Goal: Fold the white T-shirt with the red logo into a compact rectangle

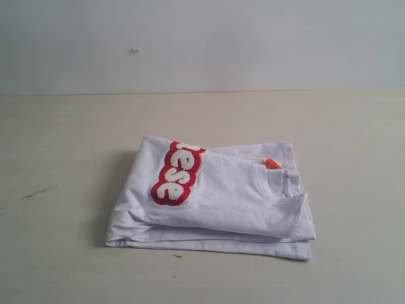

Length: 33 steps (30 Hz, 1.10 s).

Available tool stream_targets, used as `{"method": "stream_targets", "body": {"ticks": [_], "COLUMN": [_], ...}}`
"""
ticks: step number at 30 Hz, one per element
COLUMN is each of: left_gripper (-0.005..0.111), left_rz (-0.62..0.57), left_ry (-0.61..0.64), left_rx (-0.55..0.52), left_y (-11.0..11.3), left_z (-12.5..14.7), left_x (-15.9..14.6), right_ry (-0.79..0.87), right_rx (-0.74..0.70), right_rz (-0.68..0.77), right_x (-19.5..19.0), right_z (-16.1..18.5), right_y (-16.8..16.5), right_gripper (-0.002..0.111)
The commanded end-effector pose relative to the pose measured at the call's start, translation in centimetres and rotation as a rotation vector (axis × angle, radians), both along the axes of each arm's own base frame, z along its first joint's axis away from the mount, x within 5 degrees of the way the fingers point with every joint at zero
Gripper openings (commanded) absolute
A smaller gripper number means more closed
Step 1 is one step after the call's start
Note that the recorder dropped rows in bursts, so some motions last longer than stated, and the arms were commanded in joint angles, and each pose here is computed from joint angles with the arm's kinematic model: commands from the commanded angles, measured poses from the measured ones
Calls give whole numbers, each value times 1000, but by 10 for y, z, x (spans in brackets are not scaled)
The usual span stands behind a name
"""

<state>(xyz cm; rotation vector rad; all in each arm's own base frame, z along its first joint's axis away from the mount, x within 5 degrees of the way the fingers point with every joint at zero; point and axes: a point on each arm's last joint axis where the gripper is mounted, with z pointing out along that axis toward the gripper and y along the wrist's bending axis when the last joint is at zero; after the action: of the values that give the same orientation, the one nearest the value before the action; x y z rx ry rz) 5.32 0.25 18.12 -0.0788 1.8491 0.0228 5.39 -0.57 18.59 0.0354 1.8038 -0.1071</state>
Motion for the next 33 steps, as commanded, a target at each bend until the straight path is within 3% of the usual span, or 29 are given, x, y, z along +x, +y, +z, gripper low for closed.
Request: {"method": "stream_targets", "body": {"ticks": [1,9,27,33], "left_gripper": [0,0,0,0], "left_rz": [4,4,3,3], "left_ry": [-13,-13,-13,-13], "left_rx": [-1,-1,0,0], "left_y": [0,0,0,0], "left_z": [0,0,0,0], "left_x": [0,0,0,0], "right_ry": [-8,-14,-9,-19], "right_rx": [9,15,-39,37], "right_rz": [-17,-102,-27,-48], "right_x": [0,-1,0,0], "right_z": [-1,0,0,0], "right_y": [-1,-7,-1,-2], "right_gripper": [0,0,0,0]}}
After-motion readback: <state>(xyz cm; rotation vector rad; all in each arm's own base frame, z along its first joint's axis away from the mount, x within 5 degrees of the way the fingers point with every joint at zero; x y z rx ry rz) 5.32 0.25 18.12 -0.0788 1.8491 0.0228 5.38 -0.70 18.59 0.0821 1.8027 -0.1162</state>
